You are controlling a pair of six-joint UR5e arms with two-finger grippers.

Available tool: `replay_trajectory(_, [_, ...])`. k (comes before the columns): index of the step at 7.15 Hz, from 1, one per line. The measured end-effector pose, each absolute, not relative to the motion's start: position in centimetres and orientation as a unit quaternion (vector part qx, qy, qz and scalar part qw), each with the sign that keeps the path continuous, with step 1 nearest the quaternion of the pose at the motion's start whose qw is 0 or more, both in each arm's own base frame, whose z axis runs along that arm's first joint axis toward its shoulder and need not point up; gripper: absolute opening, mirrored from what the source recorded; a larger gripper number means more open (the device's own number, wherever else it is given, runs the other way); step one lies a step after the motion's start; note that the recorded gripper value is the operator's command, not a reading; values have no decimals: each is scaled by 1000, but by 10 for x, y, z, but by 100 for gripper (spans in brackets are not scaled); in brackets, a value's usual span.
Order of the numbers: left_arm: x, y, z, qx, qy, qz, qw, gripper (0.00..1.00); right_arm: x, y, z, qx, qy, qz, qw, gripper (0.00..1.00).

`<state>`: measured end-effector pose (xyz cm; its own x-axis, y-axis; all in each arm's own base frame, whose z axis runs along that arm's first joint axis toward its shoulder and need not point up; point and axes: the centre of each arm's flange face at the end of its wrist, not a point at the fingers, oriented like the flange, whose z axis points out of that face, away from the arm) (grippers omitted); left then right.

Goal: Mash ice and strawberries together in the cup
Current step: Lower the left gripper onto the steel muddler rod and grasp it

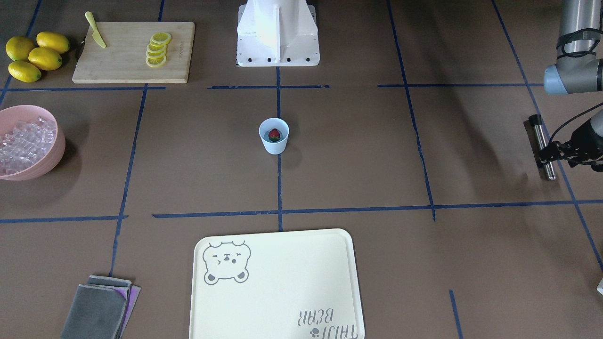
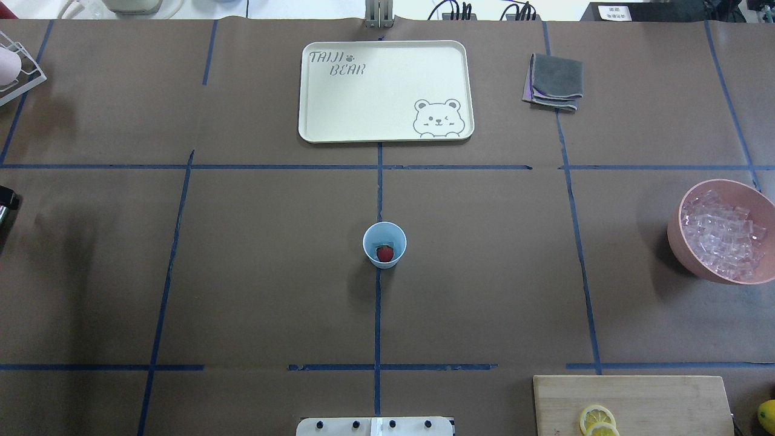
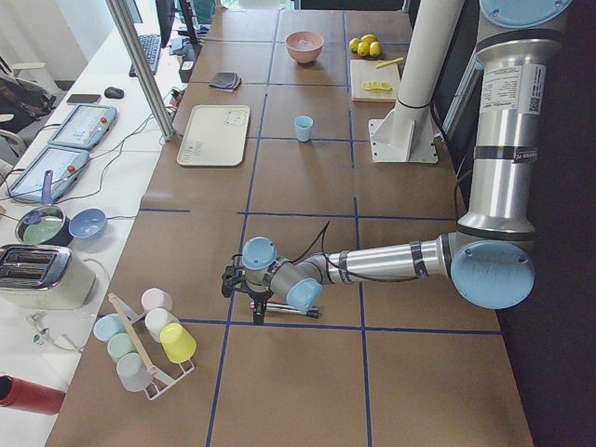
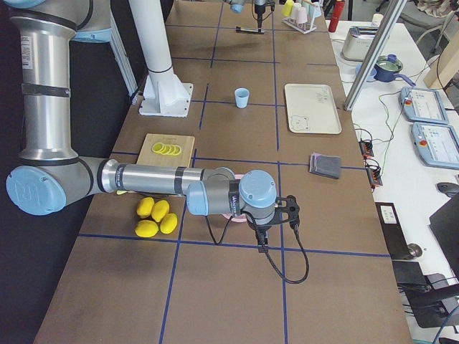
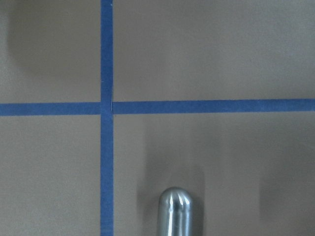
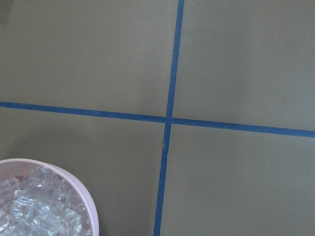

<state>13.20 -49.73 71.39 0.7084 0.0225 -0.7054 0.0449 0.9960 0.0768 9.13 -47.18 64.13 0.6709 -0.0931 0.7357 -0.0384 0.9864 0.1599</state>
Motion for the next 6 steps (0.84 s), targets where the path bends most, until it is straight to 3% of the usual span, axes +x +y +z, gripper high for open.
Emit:
replay_trajectory(2, [143,-490,718,37,381,4,924,99,91,-472,641,82,-405,-15,910,99])
replay_trajectory(3, [145,-489,718,35,381,7,924,91,91,-472,640,82,-405,-16,910,99])
replay_trajectory(5, [144,-485,721,33,380,8,924,68,91,-473,639,83,-405,-16,910,99])
replay_trajectory(6, [143,-483,723,33,379,8,925,50,91,-473,639,84,-405,-16,910,99])
